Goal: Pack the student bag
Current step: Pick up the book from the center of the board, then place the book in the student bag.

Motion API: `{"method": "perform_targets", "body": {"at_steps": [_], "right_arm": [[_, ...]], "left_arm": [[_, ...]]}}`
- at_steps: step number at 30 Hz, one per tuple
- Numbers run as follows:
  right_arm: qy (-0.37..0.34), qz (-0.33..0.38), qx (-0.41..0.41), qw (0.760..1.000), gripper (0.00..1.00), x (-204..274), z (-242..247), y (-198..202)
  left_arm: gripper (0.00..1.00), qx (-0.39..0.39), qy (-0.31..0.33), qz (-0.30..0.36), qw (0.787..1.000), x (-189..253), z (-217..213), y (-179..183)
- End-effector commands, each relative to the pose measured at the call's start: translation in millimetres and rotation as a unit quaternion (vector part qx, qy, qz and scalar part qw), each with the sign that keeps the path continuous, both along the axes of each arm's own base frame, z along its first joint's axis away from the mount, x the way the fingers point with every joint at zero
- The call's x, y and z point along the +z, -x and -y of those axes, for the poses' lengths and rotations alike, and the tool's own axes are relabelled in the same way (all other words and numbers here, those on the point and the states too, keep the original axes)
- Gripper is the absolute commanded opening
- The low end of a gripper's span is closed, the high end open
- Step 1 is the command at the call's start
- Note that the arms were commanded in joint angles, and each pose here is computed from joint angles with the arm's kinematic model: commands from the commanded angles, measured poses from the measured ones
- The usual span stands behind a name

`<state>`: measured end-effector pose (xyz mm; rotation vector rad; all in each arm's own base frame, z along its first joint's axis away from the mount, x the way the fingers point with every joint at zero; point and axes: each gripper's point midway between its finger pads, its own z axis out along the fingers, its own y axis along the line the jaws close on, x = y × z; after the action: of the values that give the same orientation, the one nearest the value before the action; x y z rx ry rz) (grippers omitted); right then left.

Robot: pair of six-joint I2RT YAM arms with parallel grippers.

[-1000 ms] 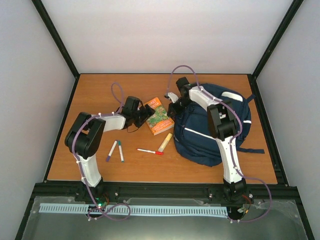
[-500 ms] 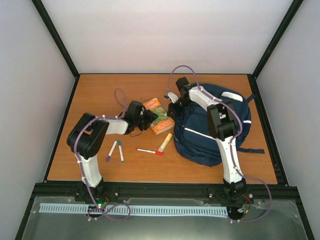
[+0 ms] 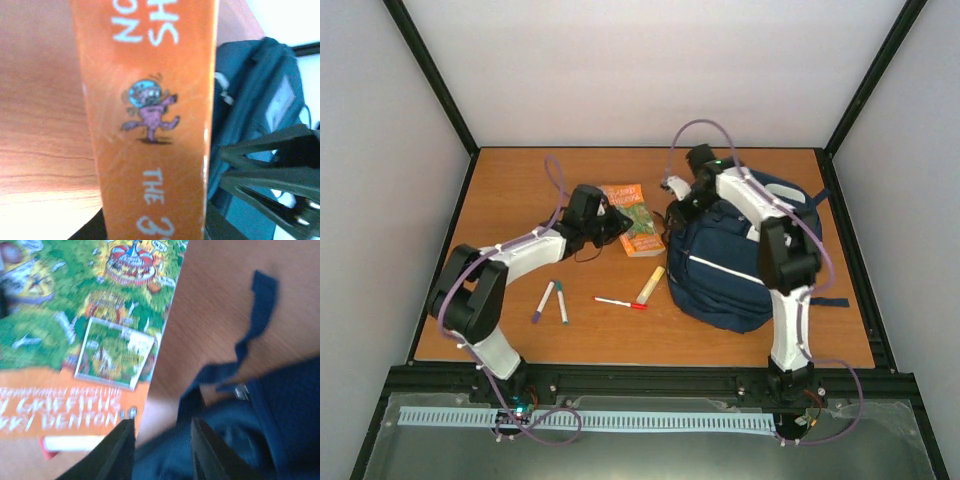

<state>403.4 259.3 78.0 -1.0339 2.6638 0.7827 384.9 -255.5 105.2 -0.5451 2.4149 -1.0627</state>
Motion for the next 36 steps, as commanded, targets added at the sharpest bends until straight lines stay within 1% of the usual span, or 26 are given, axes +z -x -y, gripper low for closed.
{"method": "perform_targets", "body": {"at_steps": [1, 4, 7, 12, 15, 16, 19, 22, 26, 32, 36], "right_arm": [[-0.028, 0.086, 0.001, 0.996, 0.36, 94, 37, 18], [-0.028, 0.124, 0.024, 0.992, 0.46, 120, 63, 50], [0.000, 0.144, 0.063, 0.988, 0.51, 118, 86, 97], [0.079, 0.171, 0.097, 0.977, 0.53, 88, 129, 161], [0.112, 0.186, 0.120, 0.969, 0.53, 73, 149, 193], [0.120, 0.201, 0.124, 0.964, 0.53, 70, 154, 201], [0.139, 0.228, 0.136, 0.954, 0.53, 55, 164, 213], [0.169, 0.232, 0.139, 0.948, 0.53, 32, 175, 214], [0.183, 0.219, 0.144, 0.948, 0.53, 13, 178, 212], [0.189, 0.219, 0.142, 0.947, 0.50, 6, 178, 201], [0.174, 0.202, 0.167, 0.949, 0.53, -1, 173, 208]], "left_arm": [[0.01, -0.073, -0.044, 0.125, 0.989, 104, 7, -4], [0.01, -0.108, -0.070, 0.148, 0.981, 134, 3, 9], [0.01, -0.153, -0.079, 0.156, 0.973, 155, 3, 28], [0.01, -0.237, -0.059, 0.149, 0.958, 173, 8, 68], [0.01, -0.280, -0.055, 0.148, 0.947, 177, 5, 95], [0.01, -0.293, -0.055, 0.148, 0.943, 177, 3, 104], [0.01, -0.331, -0.041, 0.148, 0.931, 175, 2, 127], [0.01, -0.361, -0.020, 0.133, 0.923, 167, 4, 145], [0.01, -0.360, -0.016, 0.118, 0.925, 156, 0, 154], [0.01, -0.360, -0.003, 0.110, 0.927, 150, -3, 165], [0.01, -0.359, -0.007, 0.102, 0.928, 145, -6, 170]]}}
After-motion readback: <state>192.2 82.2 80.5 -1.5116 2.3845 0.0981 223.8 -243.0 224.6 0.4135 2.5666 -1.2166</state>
